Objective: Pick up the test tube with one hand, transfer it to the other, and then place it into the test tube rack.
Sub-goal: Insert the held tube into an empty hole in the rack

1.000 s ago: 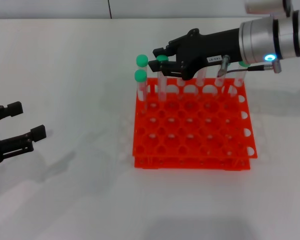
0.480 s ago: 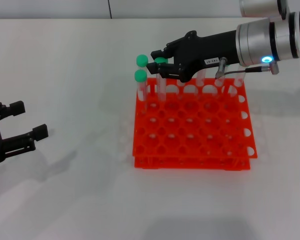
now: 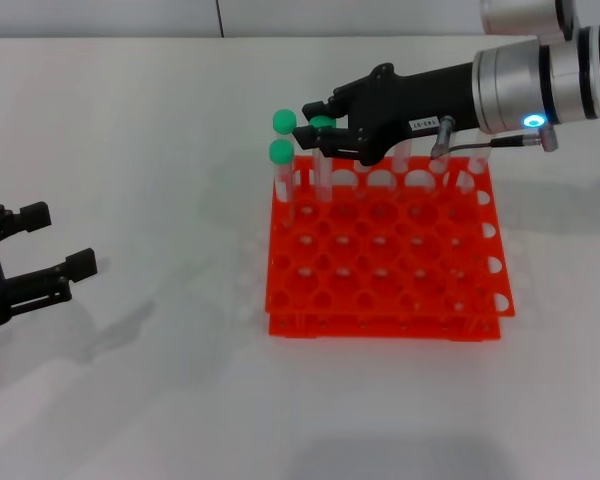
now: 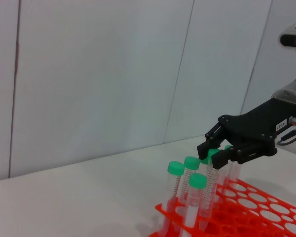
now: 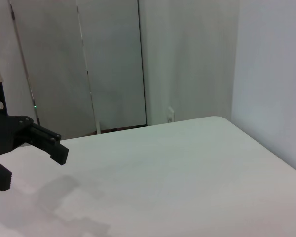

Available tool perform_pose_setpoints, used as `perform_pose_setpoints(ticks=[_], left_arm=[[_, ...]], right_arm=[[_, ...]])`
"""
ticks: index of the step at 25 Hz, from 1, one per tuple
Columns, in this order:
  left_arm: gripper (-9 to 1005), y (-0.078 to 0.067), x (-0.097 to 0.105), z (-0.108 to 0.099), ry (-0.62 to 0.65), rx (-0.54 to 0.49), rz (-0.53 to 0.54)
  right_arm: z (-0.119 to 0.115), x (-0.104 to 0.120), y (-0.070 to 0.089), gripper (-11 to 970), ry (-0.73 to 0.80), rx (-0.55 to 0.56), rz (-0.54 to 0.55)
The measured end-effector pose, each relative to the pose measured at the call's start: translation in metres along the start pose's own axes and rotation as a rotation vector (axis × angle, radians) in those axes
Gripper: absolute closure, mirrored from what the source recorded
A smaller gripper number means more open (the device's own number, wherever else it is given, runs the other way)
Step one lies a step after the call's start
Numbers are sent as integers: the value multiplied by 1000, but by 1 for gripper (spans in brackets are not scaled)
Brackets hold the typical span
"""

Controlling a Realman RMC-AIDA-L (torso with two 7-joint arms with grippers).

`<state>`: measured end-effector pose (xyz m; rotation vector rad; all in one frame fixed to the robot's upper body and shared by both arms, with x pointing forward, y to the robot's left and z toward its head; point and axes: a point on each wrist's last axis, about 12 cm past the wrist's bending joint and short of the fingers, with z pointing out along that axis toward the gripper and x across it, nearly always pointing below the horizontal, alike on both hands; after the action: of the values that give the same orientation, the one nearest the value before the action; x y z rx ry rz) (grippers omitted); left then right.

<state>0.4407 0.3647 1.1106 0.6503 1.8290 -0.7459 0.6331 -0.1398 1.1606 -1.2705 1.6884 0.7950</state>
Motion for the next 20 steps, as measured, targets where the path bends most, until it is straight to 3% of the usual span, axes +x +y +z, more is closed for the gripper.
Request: perform_pose_setpoints(ticks=[20], left_arm=[[115,-1,4,1,0,8,-8]], right_arm=[[2,4,2,628,19,0,3]])
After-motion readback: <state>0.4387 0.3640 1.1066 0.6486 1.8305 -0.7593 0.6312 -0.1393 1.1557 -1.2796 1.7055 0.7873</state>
